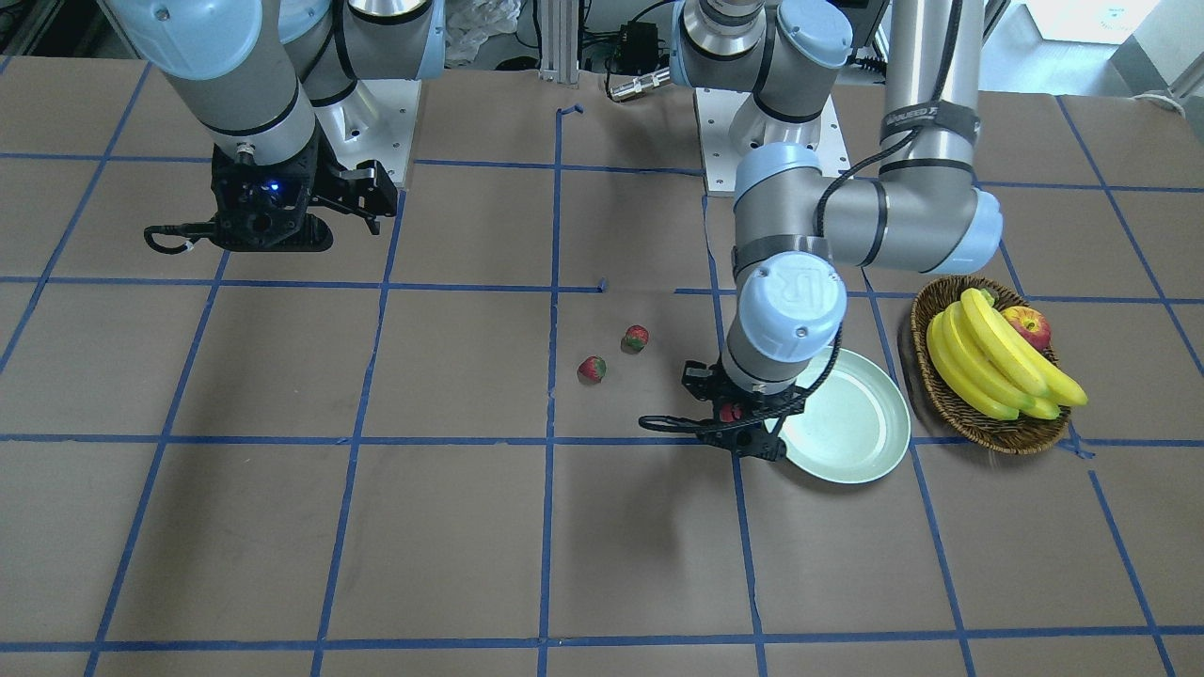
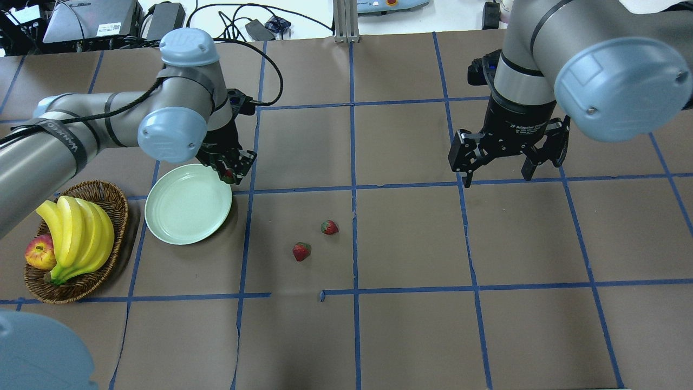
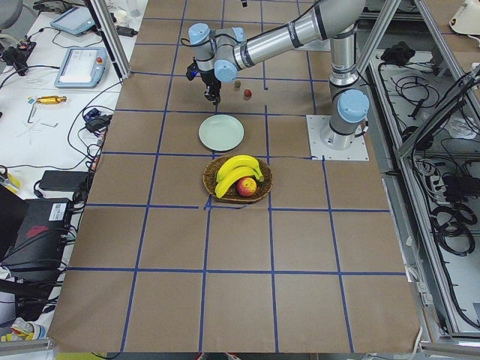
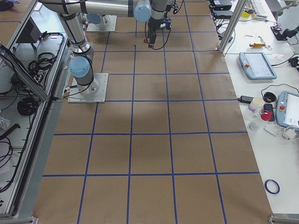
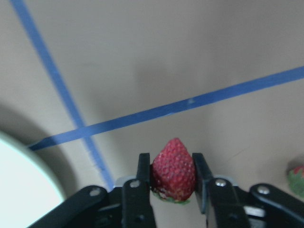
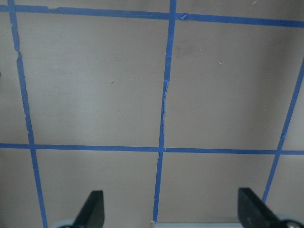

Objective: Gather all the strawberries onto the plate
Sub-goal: 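Lift the strawberry with the left gripper and carry it over the plate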

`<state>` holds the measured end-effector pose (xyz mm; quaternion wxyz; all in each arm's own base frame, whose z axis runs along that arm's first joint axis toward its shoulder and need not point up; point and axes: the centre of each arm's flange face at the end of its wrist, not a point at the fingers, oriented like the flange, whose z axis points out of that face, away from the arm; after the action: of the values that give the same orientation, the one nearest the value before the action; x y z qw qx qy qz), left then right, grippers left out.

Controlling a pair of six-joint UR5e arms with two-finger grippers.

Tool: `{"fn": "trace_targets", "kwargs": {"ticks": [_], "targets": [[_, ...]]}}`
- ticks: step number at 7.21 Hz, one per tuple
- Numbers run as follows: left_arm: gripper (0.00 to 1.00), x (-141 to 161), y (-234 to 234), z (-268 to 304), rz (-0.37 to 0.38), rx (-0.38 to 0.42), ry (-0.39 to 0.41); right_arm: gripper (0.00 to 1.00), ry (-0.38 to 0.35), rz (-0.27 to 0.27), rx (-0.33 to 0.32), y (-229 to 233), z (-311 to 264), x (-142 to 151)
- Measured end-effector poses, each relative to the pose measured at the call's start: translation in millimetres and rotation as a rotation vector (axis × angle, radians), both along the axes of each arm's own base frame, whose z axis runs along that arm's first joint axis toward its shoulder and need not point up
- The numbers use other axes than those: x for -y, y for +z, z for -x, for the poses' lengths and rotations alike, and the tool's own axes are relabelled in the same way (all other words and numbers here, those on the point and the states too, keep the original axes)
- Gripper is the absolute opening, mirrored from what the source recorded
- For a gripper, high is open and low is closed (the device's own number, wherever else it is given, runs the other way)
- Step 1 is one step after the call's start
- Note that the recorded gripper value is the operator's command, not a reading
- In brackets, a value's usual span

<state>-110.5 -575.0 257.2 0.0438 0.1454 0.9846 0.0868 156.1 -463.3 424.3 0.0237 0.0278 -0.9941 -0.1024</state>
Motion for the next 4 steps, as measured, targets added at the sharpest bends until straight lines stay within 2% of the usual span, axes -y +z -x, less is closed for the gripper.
{"fn": "trace_targets", "kwargs": {"ticks": [2,4], "targets": [[0.0,4.7,0.7,-65.8,-0.022,-0.012,-0.033,1.0,-0.003,0.003,-0.001,0.4,-0.4,0.1],[0.0,5.3,-2.7,-103.7,-0.038,-0.025,-0.056,1.0,-0.002,0.003,0.0,0.2,-1.0,-0.2]]}}
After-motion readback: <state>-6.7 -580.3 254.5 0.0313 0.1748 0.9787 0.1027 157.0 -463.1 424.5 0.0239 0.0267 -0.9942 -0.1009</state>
